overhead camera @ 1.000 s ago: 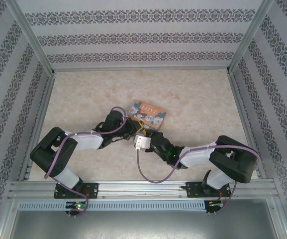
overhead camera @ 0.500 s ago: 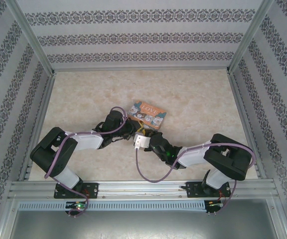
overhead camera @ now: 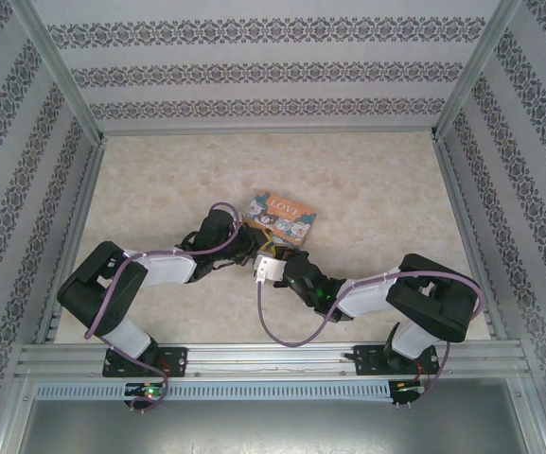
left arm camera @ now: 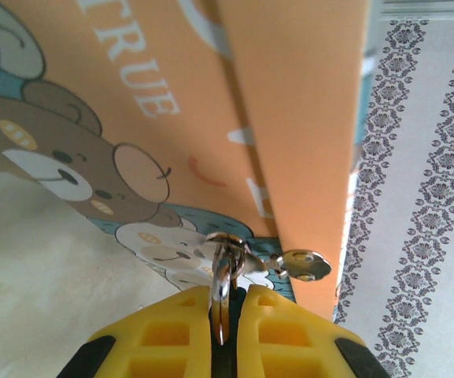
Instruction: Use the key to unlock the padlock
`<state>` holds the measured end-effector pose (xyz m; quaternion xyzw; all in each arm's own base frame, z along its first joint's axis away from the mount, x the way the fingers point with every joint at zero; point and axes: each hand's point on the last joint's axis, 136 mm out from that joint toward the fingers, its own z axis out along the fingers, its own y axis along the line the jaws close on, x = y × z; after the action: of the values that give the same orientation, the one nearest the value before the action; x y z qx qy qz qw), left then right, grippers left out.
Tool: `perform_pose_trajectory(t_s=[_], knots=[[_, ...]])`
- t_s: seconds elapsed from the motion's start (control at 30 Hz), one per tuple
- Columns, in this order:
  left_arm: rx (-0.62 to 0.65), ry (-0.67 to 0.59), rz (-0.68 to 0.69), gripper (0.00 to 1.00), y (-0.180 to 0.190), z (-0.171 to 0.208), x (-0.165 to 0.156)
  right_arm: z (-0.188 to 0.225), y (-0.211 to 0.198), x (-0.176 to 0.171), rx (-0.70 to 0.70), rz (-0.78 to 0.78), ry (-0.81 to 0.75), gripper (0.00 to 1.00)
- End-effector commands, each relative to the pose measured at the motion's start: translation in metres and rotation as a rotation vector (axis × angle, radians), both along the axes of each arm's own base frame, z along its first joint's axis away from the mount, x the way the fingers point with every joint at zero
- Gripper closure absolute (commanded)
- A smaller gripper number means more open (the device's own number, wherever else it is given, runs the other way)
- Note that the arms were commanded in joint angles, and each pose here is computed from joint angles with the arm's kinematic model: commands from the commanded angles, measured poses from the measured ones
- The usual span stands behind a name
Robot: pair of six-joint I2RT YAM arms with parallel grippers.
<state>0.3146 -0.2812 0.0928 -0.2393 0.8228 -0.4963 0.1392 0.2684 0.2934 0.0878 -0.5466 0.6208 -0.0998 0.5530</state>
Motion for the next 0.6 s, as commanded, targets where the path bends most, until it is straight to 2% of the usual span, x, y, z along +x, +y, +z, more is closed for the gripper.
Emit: perform_pose_trajectory(t_s=[0.0, 0.57], knots=[[-0.072, -0.052, -0.053, 0.97, -0.0157, 0.0237, -0.0036, 0.016, 0.0064, 0.0053, 0.084, -0.036, -0.017, 1.0], [-0.089, -0.038, -0.054, 0.97, -0.0235, 0.0167, -0.0094, 0.0197, 0.0146, -0.0013, 0.435, -0.096, 0.186, 1.0]])
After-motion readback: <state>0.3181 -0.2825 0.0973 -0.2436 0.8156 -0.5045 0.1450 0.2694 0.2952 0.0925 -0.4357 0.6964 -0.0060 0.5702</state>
